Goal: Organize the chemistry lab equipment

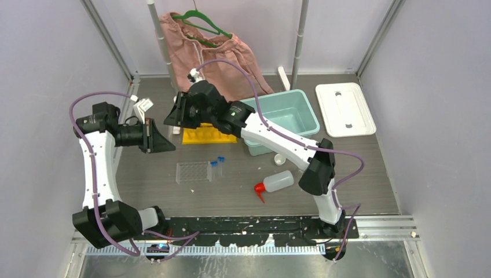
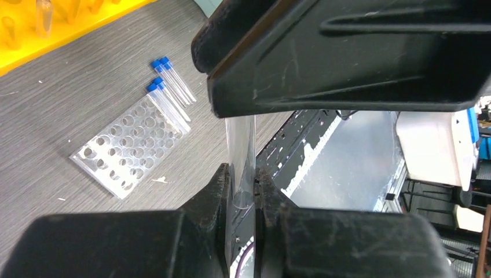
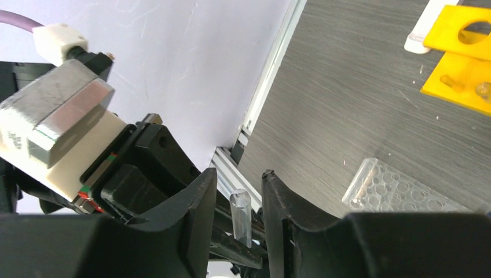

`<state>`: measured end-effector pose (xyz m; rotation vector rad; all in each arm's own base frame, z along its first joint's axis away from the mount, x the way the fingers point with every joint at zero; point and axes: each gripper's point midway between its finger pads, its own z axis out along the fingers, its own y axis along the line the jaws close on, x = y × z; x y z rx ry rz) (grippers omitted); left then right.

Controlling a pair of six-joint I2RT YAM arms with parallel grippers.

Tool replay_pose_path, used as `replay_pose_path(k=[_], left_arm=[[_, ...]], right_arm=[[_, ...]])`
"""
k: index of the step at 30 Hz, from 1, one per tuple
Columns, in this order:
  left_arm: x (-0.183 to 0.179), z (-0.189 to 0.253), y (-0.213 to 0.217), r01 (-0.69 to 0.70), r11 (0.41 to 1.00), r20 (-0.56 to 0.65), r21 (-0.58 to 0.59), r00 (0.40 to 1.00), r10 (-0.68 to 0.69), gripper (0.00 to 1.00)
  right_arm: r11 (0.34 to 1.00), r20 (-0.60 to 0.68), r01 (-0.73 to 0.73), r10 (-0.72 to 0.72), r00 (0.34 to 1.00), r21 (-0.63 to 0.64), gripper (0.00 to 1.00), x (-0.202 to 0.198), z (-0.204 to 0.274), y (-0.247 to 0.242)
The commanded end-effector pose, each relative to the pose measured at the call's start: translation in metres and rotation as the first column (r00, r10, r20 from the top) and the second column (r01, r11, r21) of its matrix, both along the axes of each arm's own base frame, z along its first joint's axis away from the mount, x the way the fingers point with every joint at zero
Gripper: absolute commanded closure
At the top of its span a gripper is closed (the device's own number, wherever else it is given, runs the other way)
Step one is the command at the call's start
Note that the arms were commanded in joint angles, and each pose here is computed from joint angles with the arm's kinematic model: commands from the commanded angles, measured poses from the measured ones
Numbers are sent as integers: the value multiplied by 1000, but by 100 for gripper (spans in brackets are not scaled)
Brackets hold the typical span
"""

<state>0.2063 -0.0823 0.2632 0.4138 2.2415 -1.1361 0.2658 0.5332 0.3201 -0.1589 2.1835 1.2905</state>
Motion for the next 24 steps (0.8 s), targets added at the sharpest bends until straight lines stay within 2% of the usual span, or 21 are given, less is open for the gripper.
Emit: replay_pose_path(k=[1,11,18,22,23,24], left_arm=[[-4,8,-2,21,999,77,39,997,-24,100],[-7,10,-7,42,998,84,43,995,-46,100],[-9,10,-8,51,997,94,55,994,-56,100],[-9,9,-8,50,997,89,56,995,-55,100],[-7,8,-7,46,997,86,58,995,-51,96],[-5,7,-6,37,997,78,60,996,-42,81]], right_arm=[[993,17,-119,119,993,3,60,-19,18,0],[984,16,-175,175,984,-31,59,-23,14,0],[985,25,-167,168,985,-33,71,-11,15,-7],[985,30,-167,168,985,-34,87,-8,17,-10],[985,34,-170,171,985,-36,91,-8,17,-11],[985,38,-170,171,985,-37,94,-8,18,-12]])
